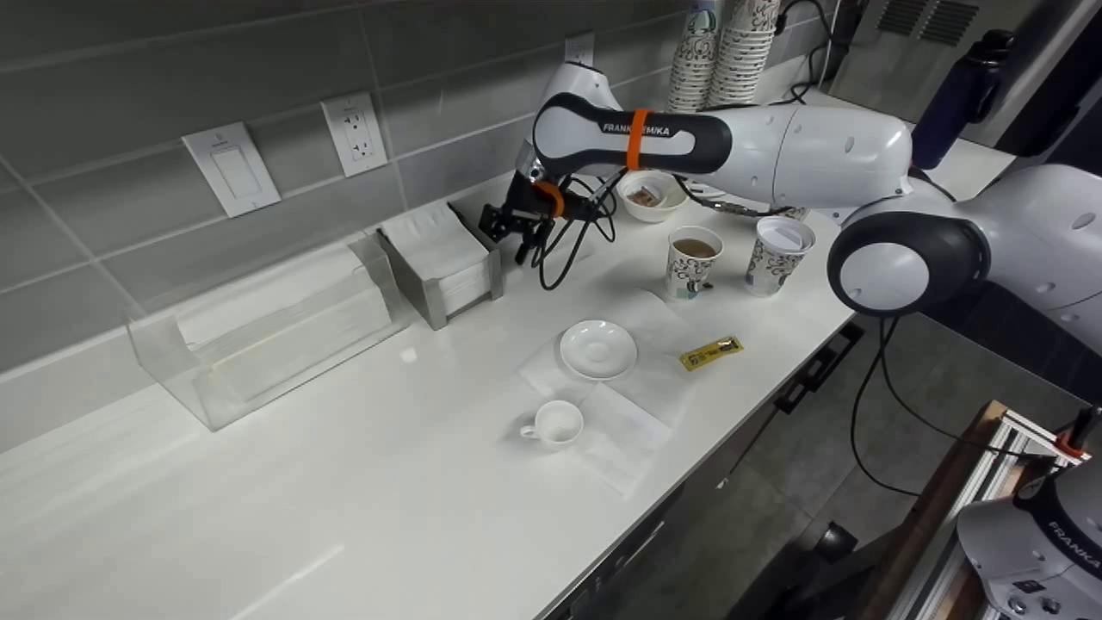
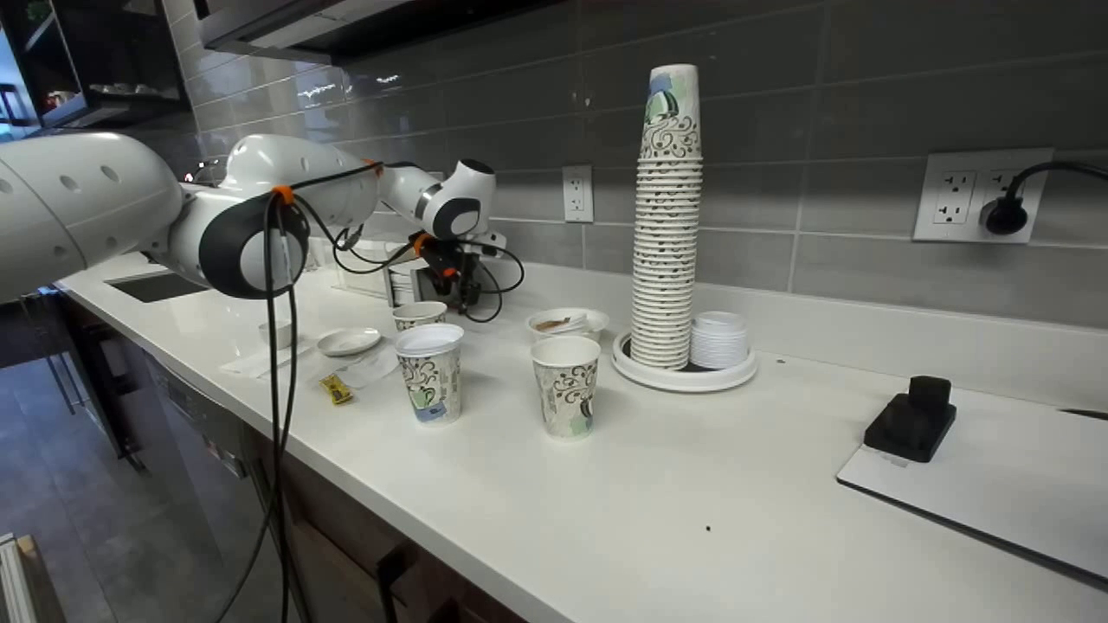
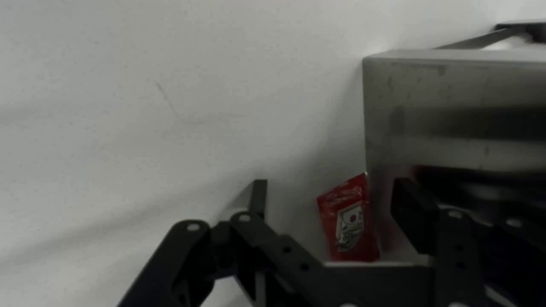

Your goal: Put the small pink object into the white bowl

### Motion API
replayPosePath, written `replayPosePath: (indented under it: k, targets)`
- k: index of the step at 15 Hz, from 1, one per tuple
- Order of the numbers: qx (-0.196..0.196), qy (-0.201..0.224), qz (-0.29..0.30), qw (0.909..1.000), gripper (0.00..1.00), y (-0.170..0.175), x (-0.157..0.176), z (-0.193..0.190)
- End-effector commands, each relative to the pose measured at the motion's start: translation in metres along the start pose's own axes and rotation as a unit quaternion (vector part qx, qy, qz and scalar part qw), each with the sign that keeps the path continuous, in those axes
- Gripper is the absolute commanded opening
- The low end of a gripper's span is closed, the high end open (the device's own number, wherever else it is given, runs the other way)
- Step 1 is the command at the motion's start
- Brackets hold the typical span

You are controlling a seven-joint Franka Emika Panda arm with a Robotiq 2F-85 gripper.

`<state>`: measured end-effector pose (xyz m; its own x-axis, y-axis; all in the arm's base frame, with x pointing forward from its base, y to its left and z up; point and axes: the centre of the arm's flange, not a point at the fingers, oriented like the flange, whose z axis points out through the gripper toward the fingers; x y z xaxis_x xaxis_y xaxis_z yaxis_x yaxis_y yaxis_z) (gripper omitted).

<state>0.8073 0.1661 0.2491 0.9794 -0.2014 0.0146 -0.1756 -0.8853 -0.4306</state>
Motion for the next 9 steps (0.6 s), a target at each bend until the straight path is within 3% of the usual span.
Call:
replayPosePath:
  k: [1, 3, 4, 6, 7, 8, 9]
  targets:
    - [0.009, -0.005, 0.001, 0.9999, 0.45, -0.015, 0.029, 0.013]
    - [0.010, -0.001, 0.002, 0.9999, 0.31, -0.015, 0.031, 0.015]
    - [0.012, 0.004, 0.003, 0.9999, 0.37, -0.014, 0.033, 0.015]
    - [0.019, 0.004, 0.005, 0.9998, 0.29, -0.014, 0.035, 0.018]
    - [0.023, 0.002, 0.006, 0.9997, 0.30, -0.015, 0.035, 0.019]
    - [0.026, 0.003, 0.006, 0.9996, 0.21, -0.016, 0.036, 0.022]
    - [0.031, 0.004, 0.006, 0.9995, 0.24, -0.017, 0.037, 0.024]
